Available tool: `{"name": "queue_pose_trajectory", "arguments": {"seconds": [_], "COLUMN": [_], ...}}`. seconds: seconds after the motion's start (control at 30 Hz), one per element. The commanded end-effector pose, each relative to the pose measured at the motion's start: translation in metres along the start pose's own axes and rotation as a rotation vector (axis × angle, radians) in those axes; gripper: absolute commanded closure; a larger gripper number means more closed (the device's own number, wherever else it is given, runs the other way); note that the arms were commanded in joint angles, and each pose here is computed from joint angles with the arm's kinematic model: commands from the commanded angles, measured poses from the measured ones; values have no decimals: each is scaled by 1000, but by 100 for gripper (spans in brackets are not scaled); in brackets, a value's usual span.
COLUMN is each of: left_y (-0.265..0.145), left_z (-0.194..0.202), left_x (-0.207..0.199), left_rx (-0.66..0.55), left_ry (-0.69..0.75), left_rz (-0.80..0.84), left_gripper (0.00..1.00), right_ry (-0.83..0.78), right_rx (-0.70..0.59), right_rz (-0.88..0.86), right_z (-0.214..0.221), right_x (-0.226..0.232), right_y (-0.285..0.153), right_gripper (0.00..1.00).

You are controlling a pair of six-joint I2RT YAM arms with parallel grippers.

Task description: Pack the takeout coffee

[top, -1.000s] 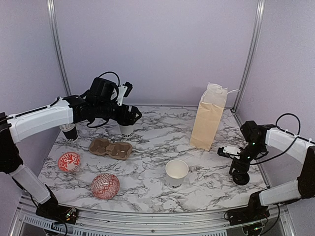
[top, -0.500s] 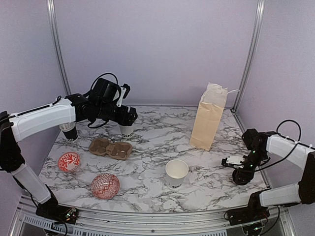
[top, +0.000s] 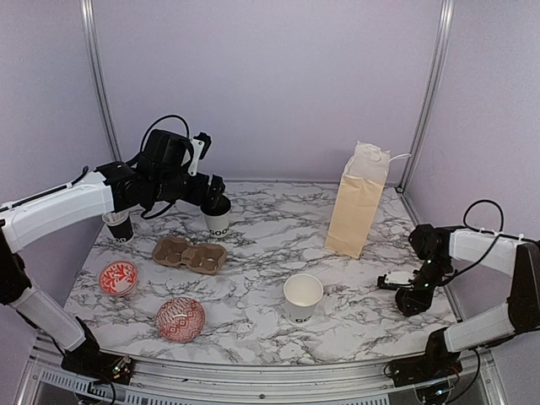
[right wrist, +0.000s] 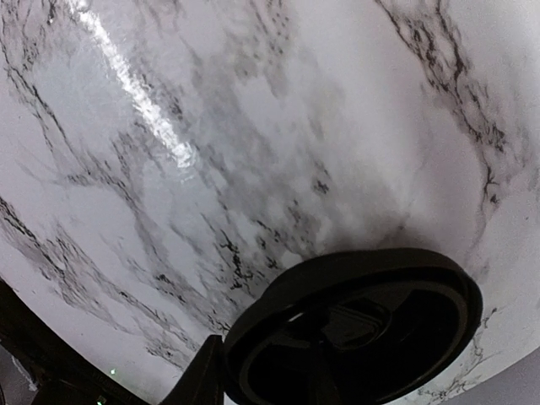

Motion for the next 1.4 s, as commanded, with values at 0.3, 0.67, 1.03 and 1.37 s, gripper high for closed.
{"name": "queue_pose_trajectory", "arguments": {"seconds": [0.3, 0.67, 1.03, 1.37], "left_y": [-7, -4, -3, -9], "left_z": [-8, -4, -3, -5], "left_x": [-5, -21, -23, -25], "left_rx": [-46, -59, -56, -70], "left_ry": [25, 74, 68, 75], "left_rz": [63, 208, 209, 223], "left_gripper": [4, 7, 7, 7], "right_ry": [-2, -20, 104, 119], "right_rx": [-36, -194, -5, -16], "right_rz": [124, 39, 142, 111], "right_z": [-12, -37, -12, -22], "right_x": [-6, 4, -4, -9], "right_y": [-12, -43, -11, -1], "right_gripper": [85, 82, 51, 74]}}
Point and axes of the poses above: each gripper's point midway between its finger pads, its own y axis out along the fingers, its own x axis along the line the jaws close on, z = x × y, the point moved 7 cm from there along -y, back along the fingers, and after that the axes turned 4 degrees about y, right-handed, at the moved point
